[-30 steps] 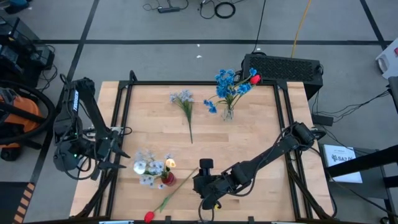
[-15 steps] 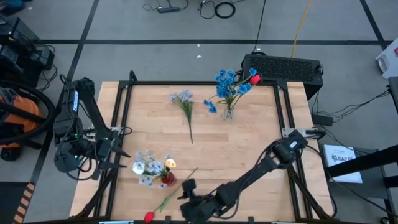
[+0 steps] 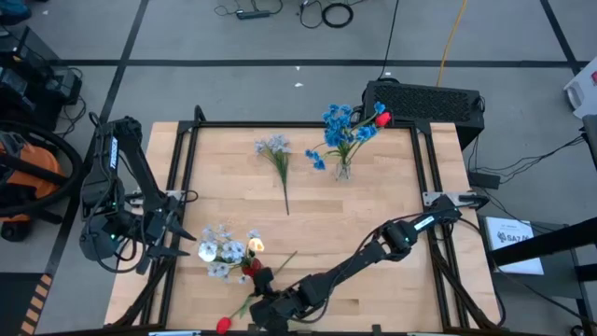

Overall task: Sort flowers into vase by color
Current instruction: Put the red flower into the transparent vase

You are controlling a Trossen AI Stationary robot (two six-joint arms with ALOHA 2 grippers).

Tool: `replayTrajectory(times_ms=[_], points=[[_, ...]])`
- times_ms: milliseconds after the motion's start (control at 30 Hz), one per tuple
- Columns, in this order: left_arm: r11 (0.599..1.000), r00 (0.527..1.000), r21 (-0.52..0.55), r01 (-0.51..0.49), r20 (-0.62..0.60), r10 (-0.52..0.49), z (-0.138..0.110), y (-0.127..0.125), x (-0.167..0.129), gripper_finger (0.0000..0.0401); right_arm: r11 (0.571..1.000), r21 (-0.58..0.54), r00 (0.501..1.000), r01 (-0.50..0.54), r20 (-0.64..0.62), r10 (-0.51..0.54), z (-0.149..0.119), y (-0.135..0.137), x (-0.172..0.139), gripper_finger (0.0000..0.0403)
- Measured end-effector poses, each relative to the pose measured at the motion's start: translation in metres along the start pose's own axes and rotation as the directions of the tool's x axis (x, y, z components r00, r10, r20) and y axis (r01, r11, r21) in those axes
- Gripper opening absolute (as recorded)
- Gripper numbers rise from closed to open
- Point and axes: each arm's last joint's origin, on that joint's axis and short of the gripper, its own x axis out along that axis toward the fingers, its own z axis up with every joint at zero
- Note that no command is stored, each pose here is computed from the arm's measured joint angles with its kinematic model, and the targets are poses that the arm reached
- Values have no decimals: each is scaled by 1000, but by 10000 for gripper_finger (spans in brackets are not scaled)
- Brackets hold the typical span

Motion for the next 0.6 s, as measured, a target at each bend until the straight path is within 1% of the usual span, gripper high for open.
replayTrajectory(times_ms=[167,300,400,500,600], points=[[1000,1000,6,-3,-5,3,-1,0,0,180,998,55,998,-19,-57,22,-14,-10,15,198],[1000,1000,9,-4,-7,4,-1,0,1,180,997,78,992,-28,-118,37,-21,-15,18,198],[1000,1000,11,-4,-8,5,-1,0,1,180,993,114,989,-36,-140,52,-25,-19,21,196],[1000,1000,14,-6,-10,6,-1,0,1,180,988,131,983,-81,-155,101,-29,-19,25,180],[1000,1000,15,-6,-10,6,-1,0,1,180,985,136,977,-104,-173,127,-32,-18,25,146]])
